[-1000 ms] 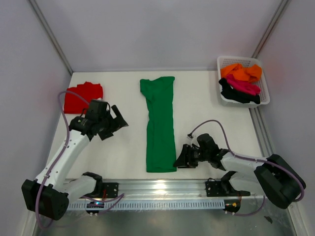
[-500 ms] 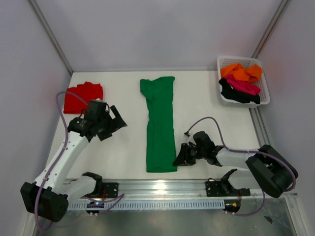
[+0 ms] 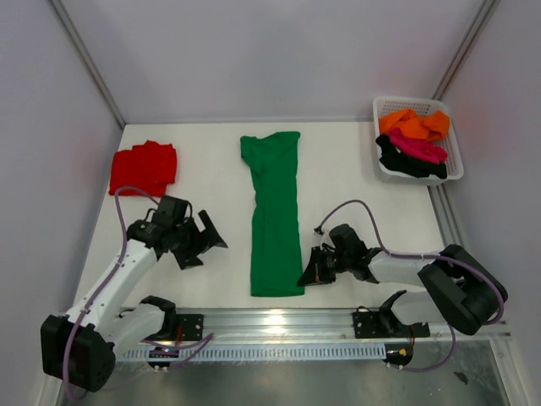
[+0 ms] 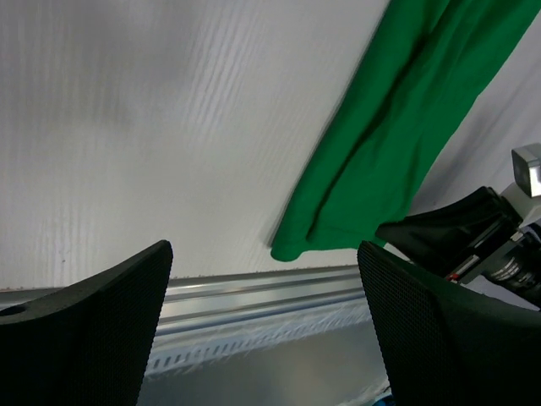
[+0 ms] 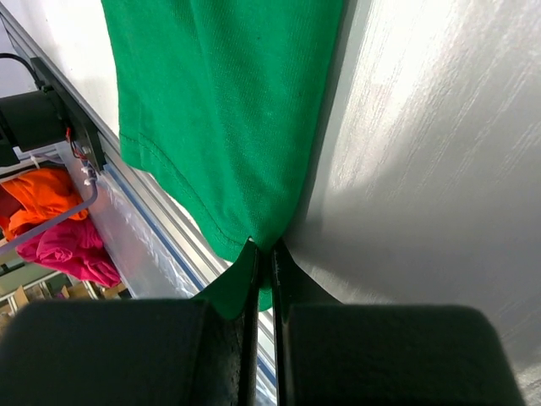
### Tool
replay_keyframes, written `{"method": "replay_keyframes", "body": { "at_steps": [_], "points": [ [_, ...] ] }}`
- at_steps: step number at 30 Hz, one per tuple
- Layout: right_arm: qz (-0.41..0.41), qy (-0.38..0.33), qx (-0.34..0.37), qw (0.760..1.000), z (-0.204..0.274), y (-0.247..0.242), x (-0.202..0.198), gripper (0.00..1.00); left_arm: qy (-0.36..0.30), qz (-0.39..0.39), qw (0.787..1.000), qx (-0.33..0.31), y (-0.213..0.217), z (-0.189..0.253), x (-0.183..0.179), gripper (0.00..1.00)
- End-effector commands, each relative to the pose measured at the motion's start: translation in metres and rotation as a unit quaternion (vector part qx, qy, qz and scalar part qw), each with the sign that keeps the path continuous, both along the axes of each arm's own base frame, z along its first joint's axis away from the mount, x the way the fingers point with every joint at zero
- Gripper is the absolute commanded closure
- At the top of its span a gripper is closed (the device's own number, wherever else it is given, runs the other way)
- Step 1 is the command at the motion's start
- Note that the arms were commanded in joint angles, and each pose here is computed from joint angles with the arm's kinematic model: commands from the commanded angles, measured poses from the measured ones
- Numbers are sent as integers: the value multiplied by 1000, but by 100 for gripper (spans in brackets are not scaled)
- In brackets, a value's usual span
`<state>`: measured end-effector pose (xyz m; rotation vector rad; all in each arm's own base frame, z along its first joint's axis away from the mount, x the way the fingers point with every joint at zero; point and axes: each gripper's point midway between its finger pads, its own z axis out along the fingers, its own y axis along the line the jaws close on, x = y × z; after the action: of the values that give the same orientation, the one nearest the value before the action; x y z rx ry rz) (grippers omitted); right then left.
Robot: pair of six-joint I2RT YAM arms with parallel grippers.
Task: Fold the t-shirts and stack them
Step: Grab the bottom of the folded rectangular tshirt with both arms
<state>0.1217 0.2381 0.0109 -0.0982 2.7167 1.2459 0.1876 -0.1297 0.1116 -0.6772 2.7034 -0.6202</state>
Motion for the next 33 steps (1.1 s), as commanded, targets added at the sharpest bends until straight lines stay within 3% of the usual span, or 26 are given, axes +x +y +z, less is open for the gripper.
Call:
{"method": "replay_keyframes", "body": {
  "at_steps": [1, 8, 12, 17, 23, 33],
  "points": [
    [5, -14, -37, 999, -12, -7, 4, 97, 17, -23, 998, -51, -12, 3, -26, 7],
    [15, -10, -40, 999, -14, -7, 2, 97, 33, -14, 996, -77, -9, -25, -62, 6],
    [19, -11, -42, 999, -14, -5, 4, 97, 1, -15, 988, -152, -29, -32, -54, 6],
    [23, -12, -42, 999, -13, -4, 6, 97, 12, -22, 983, -180, -38, -65, -56, 6],
    [24, -11, -43, 999, -13, -5, 5, 97, -38, -50, 988, -141, -54, -55, -20, 6],
    [21, -17, -48, 998, -13, -6, 7, 97, 37, -127, 987, -91, -94, -100, -38, 8]
  ]
}}
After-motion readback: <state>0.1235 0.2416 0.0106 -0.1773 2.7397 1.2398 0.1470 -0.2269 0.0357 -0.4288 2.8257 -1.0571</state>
